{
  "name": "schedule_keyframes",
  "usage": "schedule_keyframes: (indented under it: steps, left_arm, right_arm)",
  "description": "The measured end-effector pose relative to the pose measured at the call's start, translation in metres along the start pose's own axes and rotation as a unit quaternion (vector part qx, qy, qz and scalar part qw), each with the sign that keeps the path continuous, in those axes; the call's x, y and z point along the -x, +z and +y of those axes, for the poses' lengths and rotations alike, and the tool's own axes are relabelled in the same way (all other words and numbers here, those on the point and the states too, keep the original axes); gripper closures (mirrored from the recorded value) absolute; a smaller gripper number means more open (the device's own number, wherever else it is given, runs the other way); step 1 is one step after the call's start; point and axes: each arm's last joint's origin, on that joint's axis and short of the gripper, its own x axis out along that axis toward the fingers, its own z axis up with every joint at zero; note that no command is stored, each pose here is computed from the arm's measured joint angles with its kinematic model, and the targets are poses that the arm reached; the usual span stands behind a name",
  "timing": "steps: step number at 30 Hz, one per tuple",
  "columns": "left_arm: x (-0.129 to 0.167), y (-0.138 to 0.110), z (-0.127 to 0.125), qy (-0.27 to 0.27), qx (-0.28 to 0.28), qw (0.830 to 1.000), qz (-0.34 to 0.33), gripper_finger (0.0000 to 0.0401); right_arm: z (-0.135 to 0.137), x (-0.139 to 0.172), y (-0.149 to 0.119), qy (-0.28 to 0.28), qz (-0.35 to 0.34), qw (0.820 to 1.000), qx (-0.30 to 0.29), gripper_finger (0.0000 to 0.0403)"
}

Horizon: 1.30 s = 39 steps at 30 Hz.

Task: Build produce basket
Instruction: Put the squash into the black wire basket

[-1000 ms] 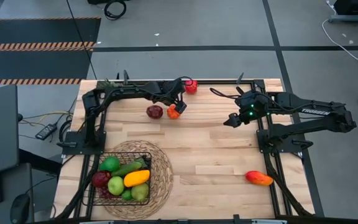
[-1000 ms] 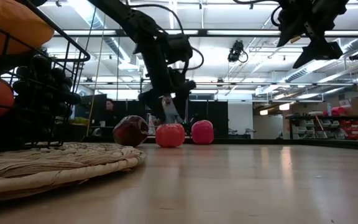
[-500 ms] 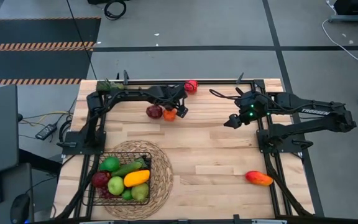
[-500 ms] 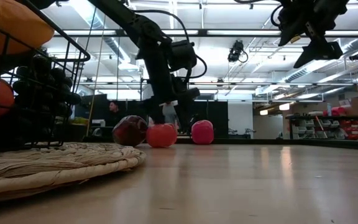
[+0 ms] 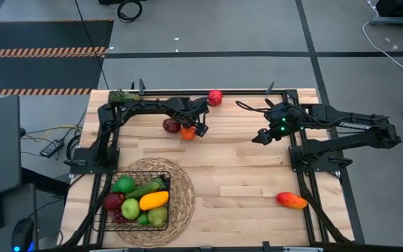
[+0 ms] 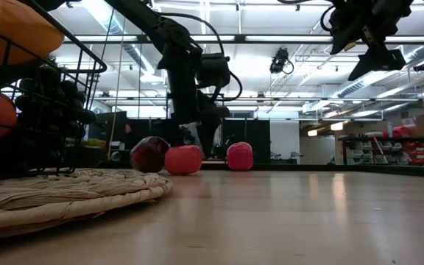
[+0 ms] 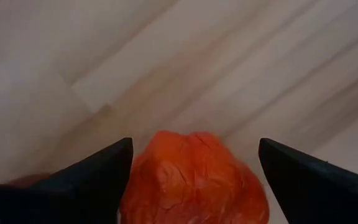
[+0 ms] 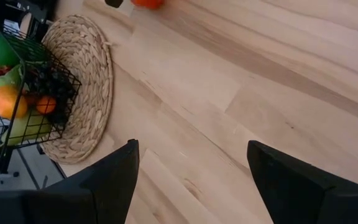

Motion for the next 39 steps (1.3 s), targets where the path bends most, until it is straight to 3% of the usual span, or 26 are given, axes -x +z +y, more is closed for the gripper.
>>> schedule_keyframes:
  steps: [17, 22, 31, 39]
  left_arm:
    - [0.002, -0.022, -0.015, -0.015, -0.020, 0.997, 0.069, 0.0052]
    - [0.003, -0.029, -0.018, -0.014, -0.027, 0.995, 0.095, 0.0100]
    - [0.005, -0.037, -0.023, -0.038, -0.030, 0.990, 0.134, 0.0220]
    - [0.012, -0.040, -0.023, -0.047, -0.026, 0.988, 0.147, 0.0220]
  right_arm:
    - [0.000, 0.000, 0.001, -0.008, -0.010, 1.000, 0.024, 0.0102]
    - [0.000, 0.000, 0.001, -0.009, -0.011, 0.999, 0.039, 0.0102]
    - [0.000, 0.000, 0.001, -0.009, -0.010, 0.998, 0.065, 0.0102]
    - [0.000, 0.000, 0.001, -0.009, -0.010, 0.996, 0.087, 0.0102]
